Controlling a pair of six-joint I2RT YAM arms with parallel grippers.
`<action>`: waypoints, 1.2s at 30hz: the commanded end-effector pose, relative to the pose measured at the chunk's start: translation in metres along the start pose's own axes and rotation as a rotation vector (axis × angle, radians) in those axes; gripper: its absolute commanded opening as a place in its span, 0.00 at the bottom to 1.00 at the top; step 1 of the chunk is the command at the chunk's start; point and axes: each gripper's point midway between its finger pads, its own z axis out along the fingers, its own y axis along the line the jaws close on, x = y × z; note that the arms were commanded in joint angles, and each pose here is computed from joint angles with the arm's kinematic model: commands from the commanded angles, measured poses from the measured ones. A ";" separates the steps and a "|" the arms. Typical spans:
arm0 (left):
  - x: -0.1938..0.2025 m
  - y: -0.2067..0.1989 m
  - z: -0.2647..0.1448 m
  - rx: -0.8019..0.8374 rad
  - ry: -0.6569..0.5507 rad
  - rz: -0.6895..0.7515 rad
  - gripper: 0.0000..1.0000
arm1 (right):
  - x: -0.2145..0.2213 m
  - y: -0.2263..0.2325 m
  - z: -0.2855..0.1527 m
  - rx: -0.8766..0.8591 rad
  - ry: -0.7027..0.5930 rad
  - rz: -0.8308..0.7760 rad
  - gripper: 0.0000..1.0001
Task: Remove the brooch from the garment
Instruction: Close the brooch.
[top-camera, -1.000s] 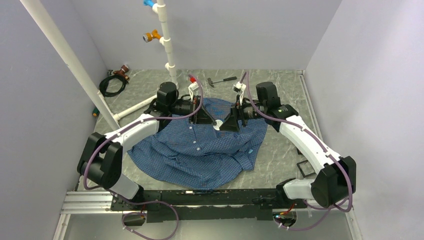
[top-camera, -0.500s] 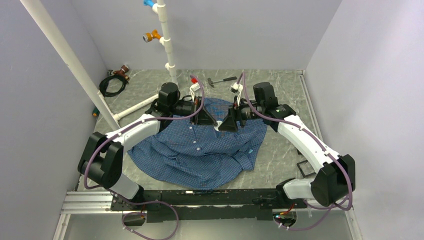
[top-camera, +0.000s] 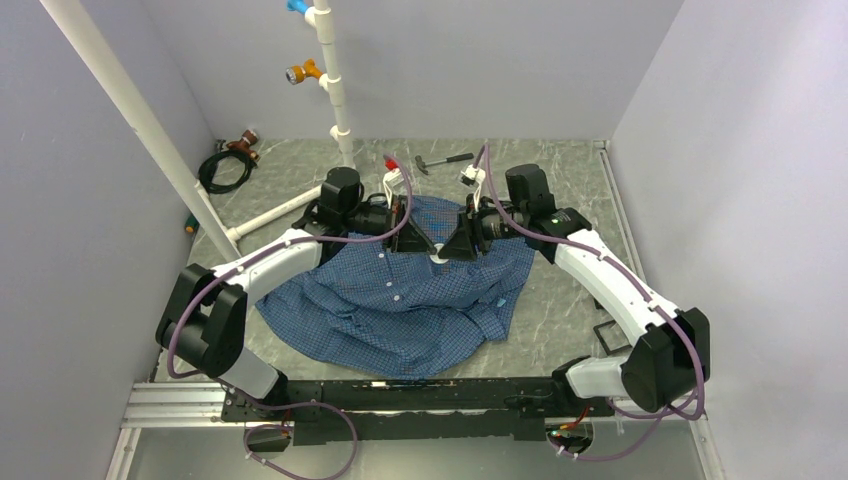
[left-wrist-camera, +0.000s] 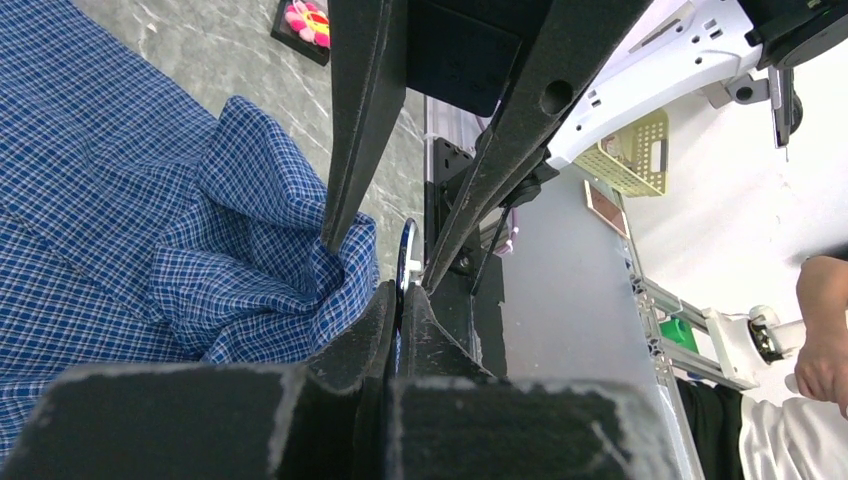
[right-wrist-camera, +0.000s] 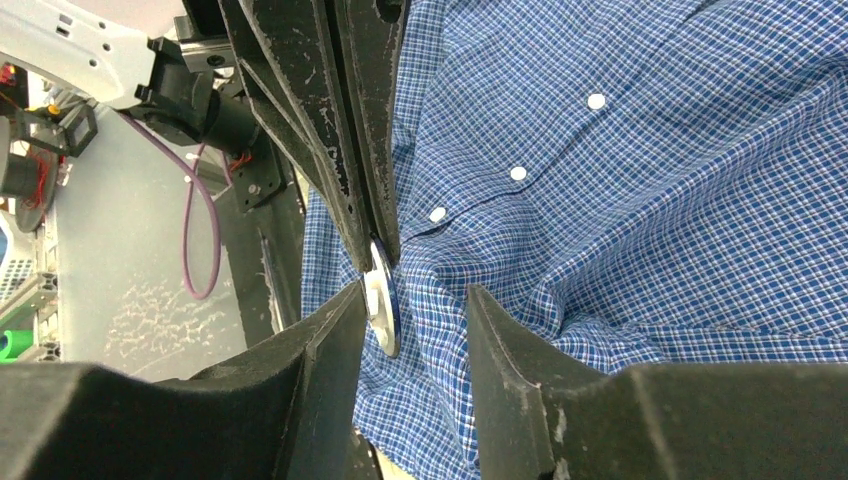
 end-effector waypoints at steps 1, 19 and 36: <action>-0.005 -0.022 0.002 0.053 0.013 0.085 0.00 | -0.012 -0.002 0.001 0.002 -0.028 -0.031 0.43; -0.007 -0.019 0.000 0.060 0.002 0.071 0.00 | 0.007 0.014 -0.007 -0.105 0.003 0.003 0.48; -0.007 -0.020 -0.001 0.064 -0.008 0.069 0.00 | 0.001 0.019 -0.010 -0.123 -0.020 0.001 0.54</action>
